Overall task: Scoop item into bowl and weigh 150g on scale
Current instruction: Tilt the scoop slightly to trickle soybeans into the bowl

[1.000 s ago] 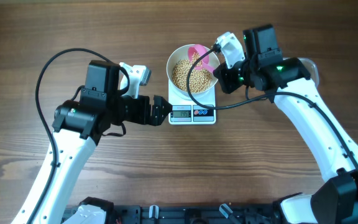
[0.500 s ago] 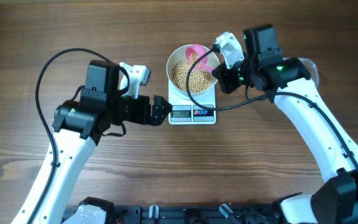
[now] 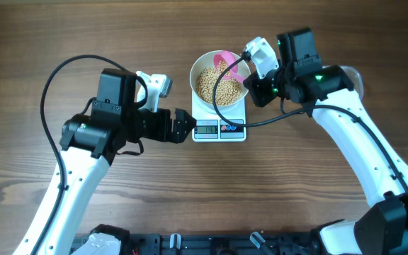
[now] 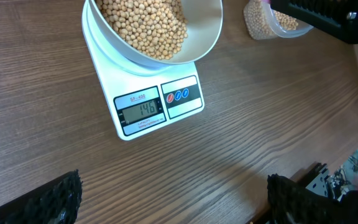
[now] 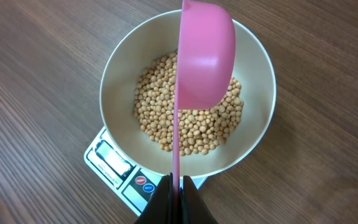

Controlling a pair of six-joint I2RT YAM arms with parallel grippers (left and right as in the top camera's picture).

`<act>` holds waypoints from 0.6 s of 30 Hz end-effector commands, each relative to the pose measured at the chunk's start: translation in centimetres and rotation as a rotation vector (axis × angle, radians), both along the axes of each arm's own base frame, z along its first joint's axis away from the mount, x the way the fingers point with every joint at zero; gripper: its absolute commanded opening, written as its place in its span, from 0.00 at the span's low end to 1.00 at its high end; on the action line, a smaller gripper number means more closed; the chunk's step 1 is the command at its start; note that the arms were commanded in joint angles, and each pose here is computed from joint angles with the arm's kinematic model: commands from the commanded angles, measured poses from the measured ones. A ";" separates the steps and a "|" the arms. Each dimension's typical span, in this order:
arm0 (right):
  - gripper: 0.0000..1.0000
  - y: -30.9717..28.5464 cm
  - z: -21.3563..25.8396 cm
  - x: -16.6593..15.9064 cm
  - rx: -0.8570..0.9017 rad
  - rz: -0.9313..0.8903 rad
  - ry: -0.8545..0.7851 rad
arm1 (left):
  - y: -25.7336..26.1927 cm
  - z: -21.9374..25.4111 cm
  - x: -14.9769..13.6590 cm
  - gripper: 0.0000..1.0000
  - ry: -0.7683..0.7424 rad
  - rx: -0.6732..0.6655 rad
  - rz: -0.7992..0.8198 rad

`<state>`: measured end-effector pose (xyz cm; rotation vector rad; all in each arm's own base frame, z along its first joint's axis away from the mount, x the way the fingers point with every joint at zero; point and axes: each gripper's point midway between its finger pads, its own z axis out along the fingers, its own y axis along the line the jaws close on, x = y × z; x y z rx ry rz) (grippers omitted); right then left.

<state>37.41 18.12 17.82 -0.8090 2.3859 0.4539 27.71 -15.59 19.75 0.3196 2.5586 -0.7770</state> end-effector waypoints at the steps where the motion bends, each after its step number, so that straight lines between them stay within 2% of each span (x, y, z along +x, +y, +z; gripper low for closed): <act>1: 0.04 0.6 2.1 0.0 0.041 0.023 -0.044 | 0.1 0.8 0.5 1.00 -0.025 -0.003 0.008; 18: 0.04 0.5 2.4 0.7 0.047 -0.016 -0.059 | 0.1 0.8 0.5 1.00 -0.025 -0.003 0.007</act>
